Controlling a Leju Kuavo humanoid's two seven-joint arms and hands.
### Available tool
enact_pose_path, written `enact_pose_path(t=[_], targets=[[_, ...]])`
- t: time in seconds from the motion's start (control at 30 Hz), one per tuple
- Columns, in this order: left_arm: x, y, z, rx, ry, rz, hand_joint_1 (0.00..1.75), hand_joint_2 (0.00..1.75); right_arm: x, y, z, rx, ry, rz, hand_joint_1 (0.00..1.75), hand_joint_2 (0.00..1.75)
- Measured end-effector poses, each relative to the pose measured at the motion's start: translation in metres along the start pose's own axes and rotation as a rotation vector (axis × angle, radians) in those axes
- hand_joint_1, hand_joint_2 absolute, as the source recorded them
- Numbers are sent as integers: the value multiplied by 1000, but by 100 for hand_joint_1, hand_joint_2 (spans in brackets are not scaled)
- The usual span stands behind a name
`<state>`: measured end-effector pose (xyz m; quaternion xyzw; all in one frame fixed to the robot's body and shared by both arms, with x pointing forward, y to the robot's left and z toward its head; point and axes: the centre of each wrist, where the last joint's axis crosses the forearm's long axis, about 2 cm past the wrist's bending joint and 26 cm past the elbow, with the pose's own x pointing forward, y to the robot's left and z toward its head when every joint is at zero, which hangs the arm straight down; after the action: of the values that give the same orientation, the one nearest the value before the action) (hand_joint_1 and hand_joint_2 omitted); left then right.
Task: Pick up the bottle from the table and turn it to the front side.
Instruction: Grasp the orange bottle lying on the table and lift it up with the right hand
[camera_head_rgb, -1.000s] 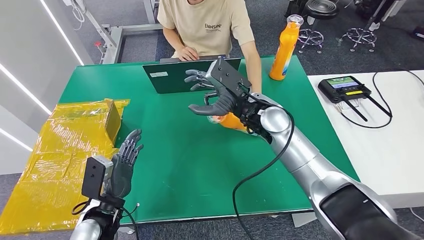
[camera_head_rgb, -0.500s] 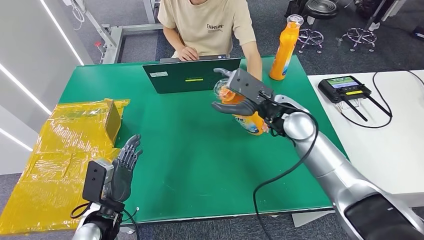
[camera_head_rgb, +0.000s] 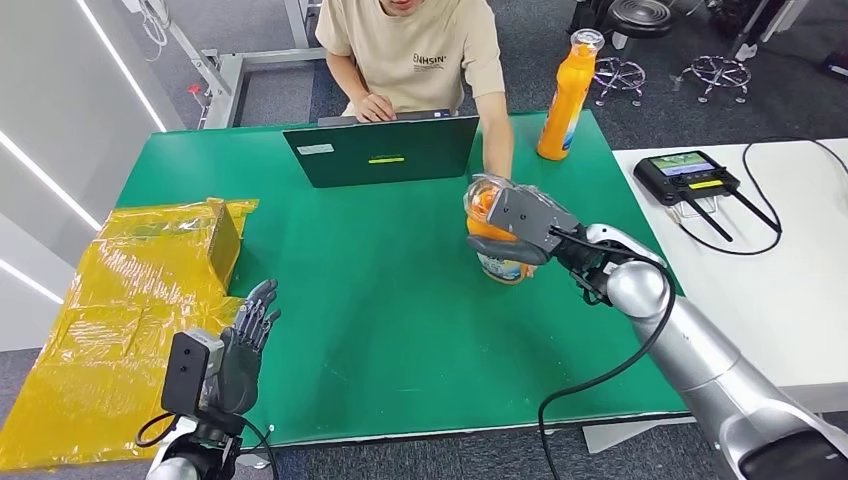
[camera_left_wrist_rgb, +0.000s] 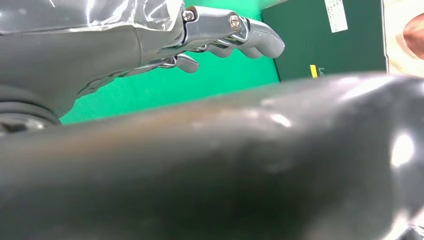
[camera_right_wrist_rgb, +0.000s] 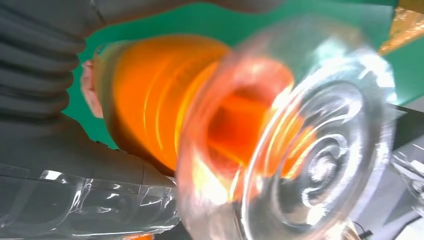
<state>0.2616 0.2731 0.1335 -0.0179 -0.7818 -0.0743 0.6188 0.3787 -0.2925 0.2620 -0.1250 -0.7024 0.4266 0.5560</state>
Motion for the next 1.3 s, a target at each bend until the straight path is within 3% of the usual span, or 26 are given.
enact_pose_path(t=[0.1, 0.83, 0.97, 1.2, 1.3], targets=[[1, 0, 2, 0, -1, 1, 0, 0, -3, 0, 2, 16, -1, -9, 175, 175], [-1, -3, 17, -14, 18, 2, 0, 0, -8, 12, 0, 60, -55, -93, 175, 175], [3, -11, 4, -71, 1, 19, 0, 0, 15, 16, -20, 52, -155, -201, 175, 175], [3, -27, -43, -136, -4, 21, 0, 0, 90, 27, -79, 46, -328, -453, 175, 175], [-1, -32, -57, -147, 7, -1, 0, 131, 115, 40, -92, 62, -386, -541, 175, 175]])
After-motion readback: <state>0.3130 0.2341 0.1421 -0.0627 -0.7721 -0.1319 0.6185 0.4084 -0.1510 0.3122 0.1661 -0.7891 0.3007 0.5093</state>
